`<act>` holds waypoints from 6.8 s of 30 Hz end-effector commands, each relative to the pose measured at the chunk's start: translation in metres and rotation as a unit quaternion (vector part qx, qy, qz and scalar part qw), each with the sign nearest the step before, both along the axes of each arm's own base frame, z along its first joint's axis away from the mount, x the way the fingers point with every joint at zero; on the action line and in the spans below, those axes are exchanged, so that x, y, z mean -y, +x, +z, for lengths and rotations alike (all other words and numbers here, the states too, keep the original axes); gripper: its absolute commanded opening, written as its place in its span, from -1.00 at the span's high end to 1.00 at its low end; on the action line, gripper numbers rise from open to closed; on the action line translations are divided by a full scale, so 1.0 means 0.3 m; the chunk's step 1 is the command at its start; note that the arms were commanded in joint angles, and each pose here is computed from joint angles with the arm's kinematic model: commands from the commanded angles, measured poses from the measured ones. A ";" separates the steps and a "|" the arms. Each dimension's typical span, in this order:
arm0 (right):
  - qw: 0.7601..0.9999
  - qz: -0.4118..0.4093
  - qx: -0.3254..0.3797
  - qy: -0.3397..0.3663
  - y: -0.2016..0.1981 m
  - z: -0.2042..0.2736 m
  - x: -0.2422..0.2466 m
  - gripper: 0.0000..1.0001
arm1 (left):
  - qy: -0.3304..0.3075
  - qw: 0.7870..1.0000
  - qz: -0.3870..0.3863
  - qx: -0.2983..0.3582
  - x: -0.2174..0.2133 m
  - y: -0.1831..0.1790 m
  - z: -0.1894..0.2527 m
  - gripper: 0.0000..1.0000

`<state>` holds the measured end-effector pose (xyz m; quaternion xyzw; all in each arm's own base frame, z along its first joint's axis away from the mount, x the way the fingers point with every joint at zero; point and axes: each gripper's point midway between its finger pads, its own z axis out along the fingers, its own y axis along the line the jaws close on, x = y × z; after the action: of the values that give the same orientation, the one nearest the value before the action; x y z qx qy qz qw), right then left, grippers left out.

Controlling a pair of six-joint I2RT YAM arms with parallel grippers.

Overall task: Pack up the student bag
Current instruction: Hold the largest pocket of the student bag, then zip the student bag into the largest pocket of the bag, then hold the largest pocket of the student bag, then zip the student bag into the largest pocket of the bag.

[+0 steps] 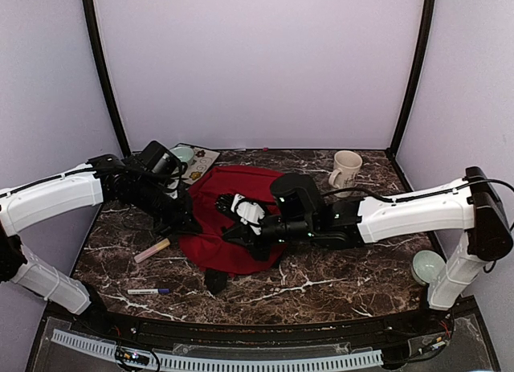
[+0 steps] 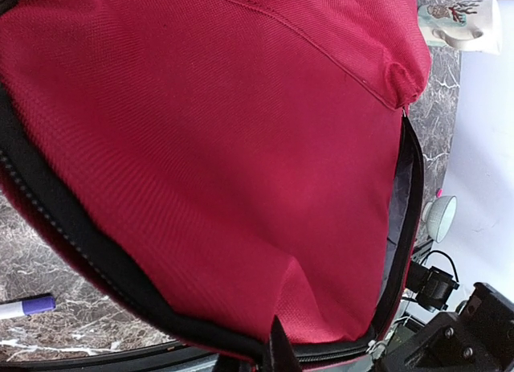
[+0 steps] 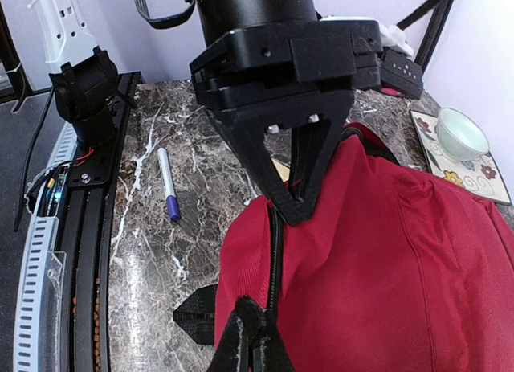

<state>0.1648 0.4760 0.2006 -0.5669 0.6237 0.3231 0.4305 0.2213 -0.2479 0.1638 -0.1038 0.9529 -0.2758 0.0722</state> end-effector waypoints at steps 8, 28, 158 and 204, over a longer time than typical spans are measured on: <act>0.998 -0.054 0.034 0.026 0.067 0.101 0.173 1.00 | 0.067 0.997 0.026 0.030 -0.146 0.031 0.019 1.00; 0.992 -0.122 0.027 0.013 0.068 0.163 0.348 1.00 | 0.098 0.991 0.012 0.089 -0.238 0.179 0.155 1.00; 0.991 -0.127 -0.040 0.012 0.203 0.117 0.329 1.00 | 0.051 0.771 -0.477 0.420 0.447 -0.141 0.034 -0.14; 0.955 -0.285 -0.004 0.087 0.513 0.239 0.432 1.00 | 0.014 0.752 -0.447 0.484 0.521 -0.111 0.413 1.00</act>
<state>0.3037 0.3494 0.2240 -0.3625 0.7530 0.2369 0.4955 0.1916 -0.3891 0.2465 0.4735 0.7645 -0.2416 0.3647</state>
